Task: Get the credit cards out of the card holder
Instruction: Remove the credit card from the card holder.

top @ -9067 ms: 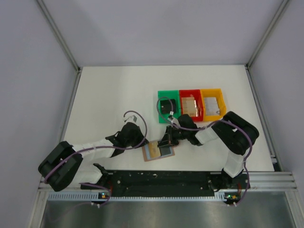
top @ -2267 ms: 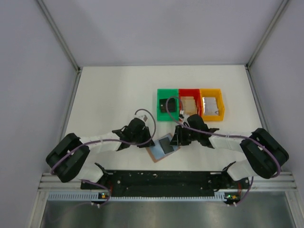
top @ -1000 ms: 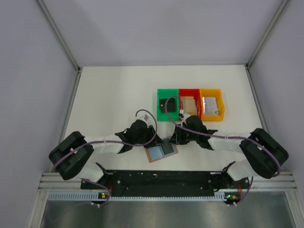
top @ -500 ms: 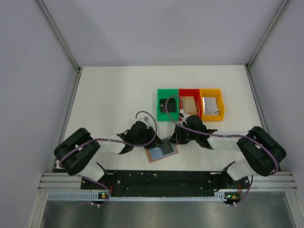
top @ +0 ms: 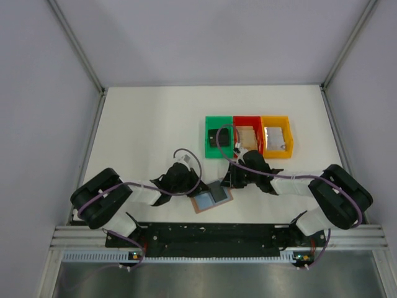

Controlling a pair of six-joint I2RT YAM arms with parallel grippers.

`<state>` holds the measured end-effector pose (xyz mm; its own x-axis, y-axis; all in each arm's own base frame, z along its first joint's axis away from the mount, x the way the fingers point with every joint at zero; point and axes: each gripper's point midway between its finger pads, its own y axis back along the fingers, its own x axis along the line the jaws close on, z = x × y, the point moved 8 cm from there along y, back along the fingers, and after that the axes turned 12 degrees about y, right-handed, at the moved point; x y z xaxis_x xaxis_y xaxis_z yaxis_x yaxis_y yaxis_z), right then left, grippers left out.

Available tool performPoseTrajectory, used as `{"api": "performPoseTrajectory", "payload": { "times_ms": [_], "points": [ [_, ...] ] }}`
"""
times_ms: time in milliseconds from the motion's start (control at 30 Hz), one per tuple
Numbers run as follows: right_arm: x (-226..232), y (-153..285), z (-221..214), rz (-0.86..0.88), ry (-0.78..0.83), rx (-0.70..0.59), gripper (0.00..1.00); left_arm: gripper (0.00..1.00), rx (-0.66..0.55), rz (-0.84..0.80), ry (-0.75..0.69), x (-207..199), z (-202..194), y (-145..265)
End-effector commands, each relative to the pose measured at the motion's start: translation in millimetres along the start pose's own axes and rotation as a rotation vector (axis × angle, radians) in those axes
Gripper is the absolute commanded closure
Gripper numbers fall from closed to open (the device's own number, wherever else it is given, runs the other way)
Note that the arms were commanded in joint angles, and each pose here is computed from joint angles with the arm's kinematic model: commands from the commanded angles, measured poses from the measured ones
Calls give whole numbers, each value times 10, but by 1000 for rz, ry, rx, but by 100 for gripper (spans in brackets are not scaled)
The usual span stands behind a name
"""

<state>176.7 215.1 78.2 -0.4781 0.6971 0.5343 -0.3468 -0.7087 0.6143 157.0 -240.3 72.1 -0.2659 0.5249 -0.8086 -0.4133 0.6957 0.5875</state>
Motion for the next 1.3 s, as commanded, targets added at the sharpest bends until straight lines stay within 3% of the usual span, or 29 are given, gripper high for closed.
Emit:
{"api": "performPoseTrajectory", "payload": {
  "times_ms": [0, 300, 500, 767, 1267],
  "points": [
    [-36, -45, -95, -9, -17, 43, 78, 97, 31, -73, -11, -44, -69, 41],
    [-35, -46, -94, 0, -15, 51, 82, 100, 9, -76, -40, -47, -57, 100],
    [-51, -70, -114, -4, -13, 78, 91, 100, 6, -80, -59, -57, -50, 110],
    [7, -47, -109, 45, -6, 81, 75, 100, -12, -177, -85, -83, -53, 199],
    [121, -27, -93, 199, 10, 64, 76, 100, -45, -275, -75, -113, -47, 279]
  ]
}}
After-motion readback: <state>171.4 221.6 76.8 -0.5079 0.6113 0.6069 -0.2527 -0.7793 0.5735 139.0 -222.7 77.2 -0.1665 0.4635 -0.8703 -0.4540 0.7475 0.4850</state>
